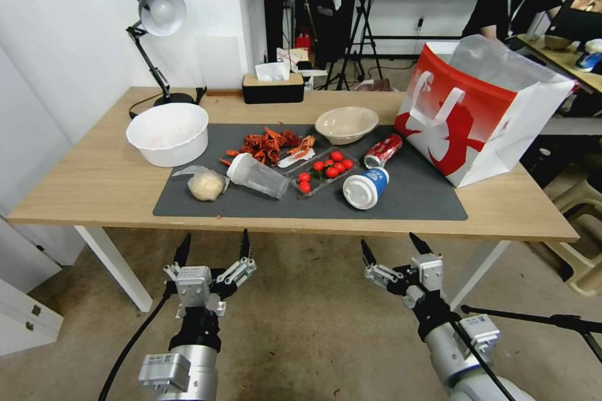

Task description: Pick up the trash from the table and place it into the takeout bag.

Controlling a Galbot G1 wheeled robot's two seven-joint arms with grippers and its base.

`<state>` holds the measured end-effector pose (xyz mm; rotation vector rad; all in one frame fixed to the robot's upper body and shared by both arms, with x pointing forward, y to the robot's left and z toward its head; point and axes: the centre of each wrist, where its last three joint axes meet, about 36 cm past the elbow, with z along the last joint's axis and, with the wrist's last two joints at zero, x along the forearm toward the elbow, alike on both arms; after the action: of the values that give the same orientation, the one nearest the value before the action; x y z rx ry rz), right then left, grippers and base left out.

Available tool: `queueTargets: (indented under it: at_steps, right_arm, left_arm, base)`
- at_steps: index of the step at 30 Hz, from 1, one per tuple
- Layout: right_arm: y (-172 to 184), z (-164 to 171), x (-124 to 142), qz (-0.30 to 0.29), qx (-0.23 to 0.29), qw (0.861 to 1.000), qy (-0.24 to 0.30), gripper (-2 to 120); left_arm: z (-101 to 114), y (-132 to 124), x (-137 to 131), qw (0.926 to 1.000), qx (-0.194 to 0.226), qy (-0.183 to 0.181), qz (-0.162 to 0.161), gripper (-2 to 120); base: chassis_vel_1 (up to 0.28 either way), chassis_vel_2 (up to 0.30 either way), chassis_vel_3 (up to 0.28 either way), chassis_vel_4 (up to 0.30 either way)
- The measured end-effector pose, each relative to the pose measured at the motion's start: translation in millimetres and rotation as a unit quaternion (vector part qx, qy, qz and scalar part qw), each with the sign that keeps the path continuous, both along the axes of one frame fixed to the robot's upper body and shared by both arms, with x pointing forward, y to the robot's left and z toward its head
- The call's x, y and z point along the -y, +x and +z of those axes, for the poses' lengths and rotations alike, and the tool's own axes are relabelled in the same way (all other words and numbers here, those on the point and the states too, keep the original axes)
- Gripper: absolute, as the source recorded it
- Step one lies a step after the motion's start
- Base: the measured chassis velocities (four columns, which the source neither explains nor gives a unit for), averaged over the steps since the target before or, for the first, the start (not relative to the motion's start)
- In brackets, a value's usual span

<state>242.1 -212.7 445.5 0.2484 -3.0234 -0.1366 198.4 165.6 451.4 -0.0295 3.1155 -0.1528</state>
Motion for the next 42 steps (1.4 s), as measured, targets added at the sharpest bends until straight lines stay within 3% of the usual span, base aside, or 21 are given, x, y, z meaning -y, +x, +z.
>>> queueTargets:
  at_steps: [11, 27, 38, 42]
  right_arm:
    - [19, 3, -1, -0.025, 0.016, 0.999, 0.023, 100]
    - [77, 10, -16, -0.068, 0.019, 0.996, 0.054, 100]
    - [137, 31, -74, -0.083, -0.014, 0.996, 0.028, 100]
    - [144, 35, -84, -0.092, -0.026, 0.995, 0.021, 100]
  left_arm:
    - [-3, 3, -2, 1.0, 0.001, 0.0, -0.001, 100]
    - [-10, 8, -7, 1.0, 0.001, -0.008, -0.002, 100]
    - [-13, 8, -16, 0.9999, -0.005, -0.007, 0.008, 100]
    - [-13, 7, -17, 0.9999, -0.005, -0.007, 0.009, 100]
  base:
    - [0.0, 0.0, 0.0, 0.0]
    - [0.0, 0.0, 0.0, 0.0]
    - [0.0, 0.0, 0.0, 0.0]
    - [0.0, 0.0, 0.0, 0.0]
